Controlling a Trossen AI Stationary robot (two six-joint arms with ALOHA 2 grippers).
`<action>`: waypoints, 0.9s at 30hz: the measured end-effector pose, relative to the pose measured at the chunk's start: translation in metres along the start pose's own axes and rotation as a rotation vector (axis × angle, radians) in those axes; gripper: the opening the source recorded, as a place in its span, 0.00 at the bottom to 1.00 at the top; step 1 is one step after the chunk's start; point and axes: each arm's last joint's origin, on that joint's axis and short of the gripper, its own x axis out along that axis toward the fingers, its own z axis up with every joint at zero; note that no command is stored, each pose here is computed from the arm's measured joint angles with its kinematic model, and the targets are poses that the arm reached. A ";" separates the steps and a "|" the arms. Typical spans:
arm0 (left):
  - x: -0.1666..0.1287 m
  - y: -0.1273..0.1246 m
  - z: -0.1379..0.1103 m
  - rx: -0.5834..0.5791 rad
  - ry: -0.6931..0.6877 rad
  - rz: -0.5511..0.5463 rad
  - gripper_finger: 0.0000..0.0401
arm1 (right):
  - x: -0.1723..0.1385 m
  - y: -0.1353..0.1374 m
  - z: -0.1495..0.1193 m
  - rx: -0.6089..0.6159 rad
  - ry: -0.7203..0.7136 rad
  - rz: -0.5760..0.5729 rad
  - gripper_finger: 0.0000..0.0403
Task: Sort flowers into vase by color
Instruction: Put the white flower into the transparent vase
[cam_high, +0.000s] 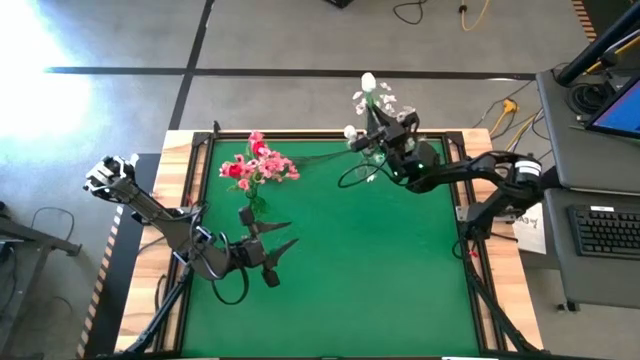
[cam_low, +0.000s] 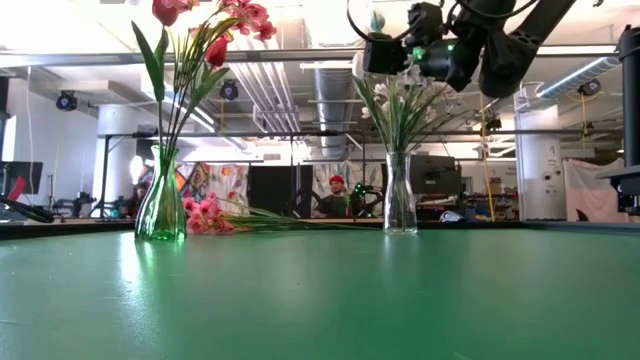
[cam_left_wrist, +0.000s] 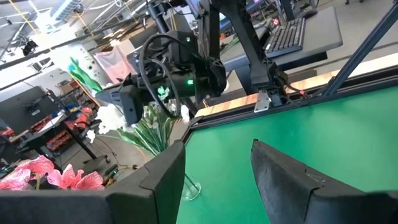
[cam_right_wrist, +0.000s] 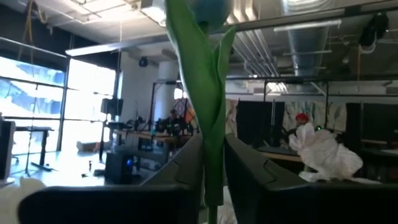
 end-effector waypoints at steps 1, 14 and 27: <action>0.000 0.000 0.000 0.000 0.001 0.001 0.42 | 0.000 0.000 0.001 -0.002 0.008 -0.006 0.16; 0.000 0.001 -0.002 0.002 0.021 0.045 0.42 | -0.018 0.008 0.032 -0.075 0.121 -0.006 0.45; 0.000 0.001 -0.002 -0.050 0.020 0.046 0.42 | -0.036 -0.005 0.073 -0.005 0.185 0.034 0.63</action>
